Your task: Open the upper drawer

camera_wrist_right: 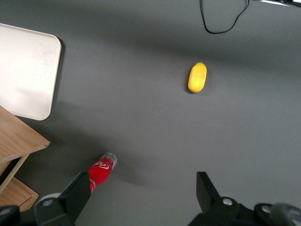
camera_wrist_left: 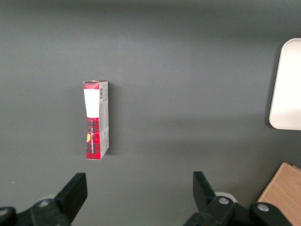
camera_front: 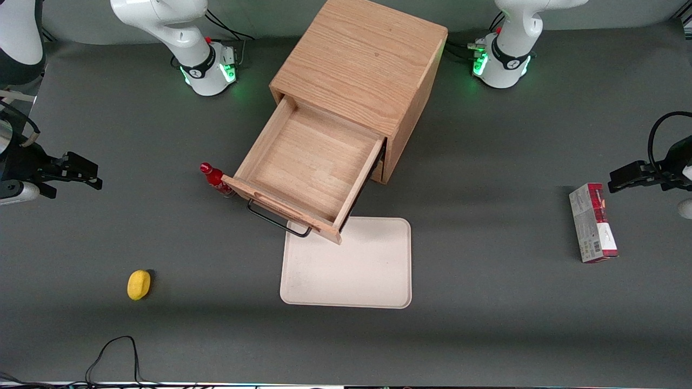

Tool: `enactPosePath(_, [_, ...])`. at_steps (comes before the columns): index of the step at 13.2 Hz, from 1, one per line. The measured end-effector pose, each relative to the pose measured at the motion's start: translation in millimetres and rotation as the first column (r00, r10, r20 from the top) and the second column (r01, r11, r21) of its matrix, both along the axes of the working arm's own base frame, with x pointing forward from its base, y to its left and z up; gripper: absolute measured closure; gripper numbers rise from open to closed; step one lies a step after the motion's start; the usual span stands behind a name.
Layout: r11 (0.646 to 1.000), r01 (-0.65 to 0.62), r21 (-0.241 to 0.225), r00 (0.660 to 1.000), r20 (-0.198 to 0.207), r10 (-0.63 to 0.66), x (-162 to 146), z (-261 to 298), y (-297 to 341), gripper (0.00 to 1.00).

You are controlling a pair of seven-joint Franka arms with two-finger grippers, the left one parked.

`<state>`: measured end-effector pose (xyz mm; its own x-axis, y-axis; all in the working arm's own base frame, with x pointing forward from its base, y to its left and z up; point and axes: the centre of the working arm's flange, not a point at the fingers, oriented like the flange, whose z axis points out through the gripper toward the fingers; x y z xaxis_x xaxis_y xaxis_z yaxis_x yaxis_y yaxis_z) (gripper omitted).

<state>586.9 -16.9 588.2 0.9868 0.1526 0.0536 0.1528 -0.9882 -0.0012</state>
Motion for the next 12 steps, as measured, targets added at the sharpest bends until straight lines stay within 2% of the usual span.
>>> enactPosePath(5, [0.999, 0.025, -0.020, 1.000, 0.003, -0.025, 1.6, 0.5, -17.2, 0.00])
enactPosePath(12, [0.999, 0.036, -0.019, 0.999, -0.028, -0.037, -0.3, -3.7, -15.0, 0.00])
